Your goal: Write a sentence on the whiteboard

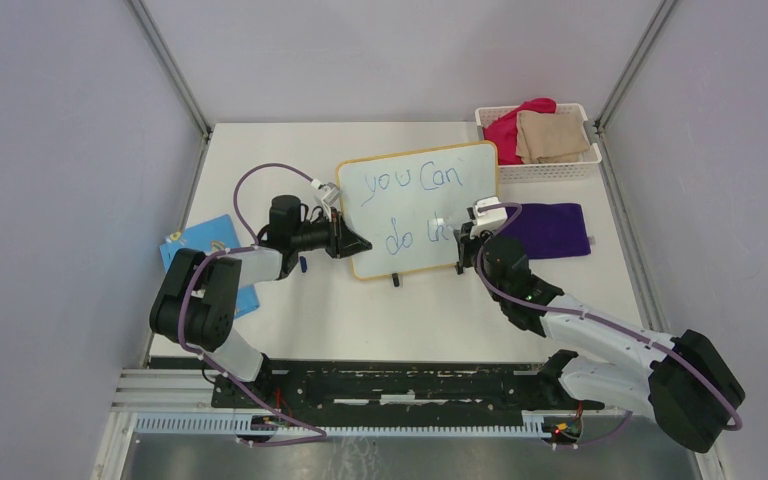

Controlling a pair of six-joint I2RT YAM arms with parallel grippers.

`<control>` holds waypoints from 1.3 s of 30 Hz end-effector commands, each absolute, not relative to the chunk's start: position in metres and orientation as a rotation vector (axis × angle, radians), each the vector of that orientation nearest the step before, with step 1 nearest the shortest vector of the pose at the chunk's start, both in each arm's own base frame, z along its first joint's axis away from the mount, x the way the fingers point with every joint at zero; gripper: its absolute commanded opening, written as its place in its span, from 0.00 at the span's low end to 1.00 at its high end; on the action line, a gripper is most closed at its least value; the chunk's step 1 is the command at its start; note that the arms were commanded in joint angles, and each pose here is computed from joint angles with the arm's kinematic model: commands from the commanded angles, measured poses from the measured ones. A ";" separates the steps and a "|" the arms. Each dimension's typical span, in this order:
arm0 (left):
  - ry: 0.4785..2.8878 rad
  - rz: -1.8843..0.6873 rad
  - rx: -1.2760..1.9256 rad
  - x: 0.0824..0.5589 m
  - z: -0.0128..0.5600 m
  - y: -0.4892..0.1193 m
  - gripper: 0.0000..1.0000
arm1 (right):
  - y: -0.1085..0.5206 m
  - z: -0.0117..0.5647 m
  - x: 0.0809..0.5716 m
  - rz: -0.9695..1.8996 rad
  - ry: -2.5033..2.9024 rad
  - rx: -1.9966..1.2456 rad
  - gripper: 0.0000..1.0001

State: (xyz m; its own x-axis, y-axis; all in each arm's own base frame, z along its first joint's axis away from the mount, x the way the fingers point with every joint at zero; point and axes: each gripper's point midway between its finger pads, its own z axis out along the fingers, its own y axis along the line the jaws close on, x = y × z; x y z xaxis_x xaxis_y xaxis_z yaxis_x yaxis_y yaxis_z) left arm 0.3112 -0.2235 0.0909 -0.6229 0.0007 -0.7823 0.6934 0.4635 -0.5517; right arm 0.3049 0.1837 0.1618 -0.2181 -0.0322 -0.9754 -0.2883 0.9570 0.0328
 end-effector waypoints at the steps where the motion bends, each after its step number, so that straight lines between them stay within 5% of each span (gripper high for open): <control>1: 2.180 -1.104 0.568 0.293 0.039 -0.214 0.02 | 0.179 0.164 0.308 0.232 1.762 -0.198 0.00; 25: 2.184 -1.100 0.574 0.292 0.038 -0.215 0.02 | 0.173 0.133 0.286 0.281 1.824 -0.214 0.00; 39: 2.187 -1.097 0.576 0.292 0.038 -0.215 0.02 | 0.173 0.214 0.302 0.279 1.678 -0.150 0.00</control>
